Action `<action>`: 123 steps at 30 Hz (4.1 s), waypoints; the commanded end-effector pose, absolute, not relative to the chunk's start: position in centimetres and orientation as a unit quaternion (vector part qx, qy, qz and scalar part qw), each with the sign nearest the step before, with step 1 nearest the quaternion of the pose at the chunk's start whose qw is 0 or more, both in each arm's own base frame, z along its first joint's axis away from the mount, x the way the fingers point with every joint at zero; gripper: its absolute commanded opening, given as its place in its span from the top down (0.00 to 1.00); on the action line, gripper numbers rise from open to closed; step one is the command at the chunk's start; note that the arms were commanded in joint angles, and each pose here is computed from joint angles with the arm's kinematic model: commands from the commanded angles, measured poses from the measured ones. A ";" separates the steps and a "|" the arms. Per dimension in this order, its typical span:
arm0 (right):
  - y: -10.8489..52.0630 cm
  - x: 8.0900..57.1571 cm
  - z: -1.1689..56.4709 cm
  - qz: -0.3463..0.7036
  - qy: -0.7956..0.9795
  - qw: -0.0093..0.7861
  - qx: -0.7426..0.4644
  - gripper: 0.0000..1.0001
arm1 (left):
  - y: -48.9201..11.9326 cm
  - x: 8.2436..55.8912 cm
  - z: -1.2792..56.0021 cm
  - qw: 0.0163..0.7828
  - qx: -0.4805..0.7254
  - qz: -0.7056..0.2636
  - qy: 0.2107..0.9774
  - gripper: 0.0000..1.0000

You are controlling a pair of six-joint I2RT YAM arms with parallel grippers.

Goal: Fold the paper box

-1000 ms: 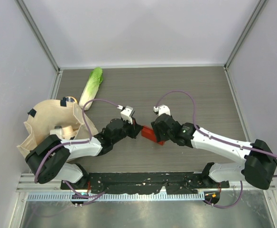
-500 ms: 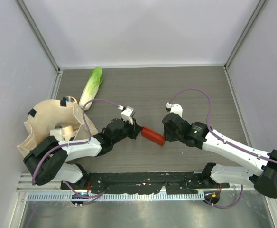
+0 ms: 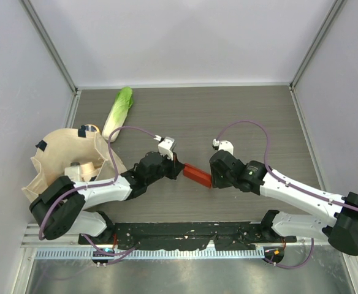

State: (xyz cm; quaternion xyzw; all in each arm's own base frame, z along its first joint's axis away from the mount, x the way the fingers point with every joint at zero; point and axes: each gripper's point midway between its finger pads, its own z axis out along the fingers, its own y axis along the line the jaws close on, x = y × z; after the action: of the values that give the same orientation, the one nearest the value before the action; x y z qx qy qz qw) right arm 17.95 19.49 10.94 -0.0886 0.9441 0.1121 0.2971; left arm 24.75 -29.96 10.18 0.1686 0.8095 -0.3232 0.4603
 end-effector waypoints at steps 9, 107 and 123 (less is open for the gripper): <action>20.6 19.7 10.9 0.119 0.933 0.329 -0.086 0.78 | -29.3 23.7 9.0 0.435 0.187 -0.296 0.830 1.00; 20.8 19.8 13.0 0.478 0.750 0.212 0.405 0.34 | -30.2 23.3 8.8 0.427 0.195 -0.286 0.835 1.00; 21.2 19.6 8.7 0.510 0.716 0.159 0.449 0.54 | -30.1 22.9 8.9 0.424 0.197 -0.286 0.836 1.00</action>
State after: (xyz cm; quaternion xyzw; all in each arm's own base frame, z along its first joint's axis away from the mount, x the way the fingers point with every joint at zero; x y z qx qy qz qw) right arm 19.20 21.41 8.70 0.4361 0.7348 0.4947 0.1587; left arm 23.80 -30.62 10.12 0.1902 0.8191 -0.3007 0.4499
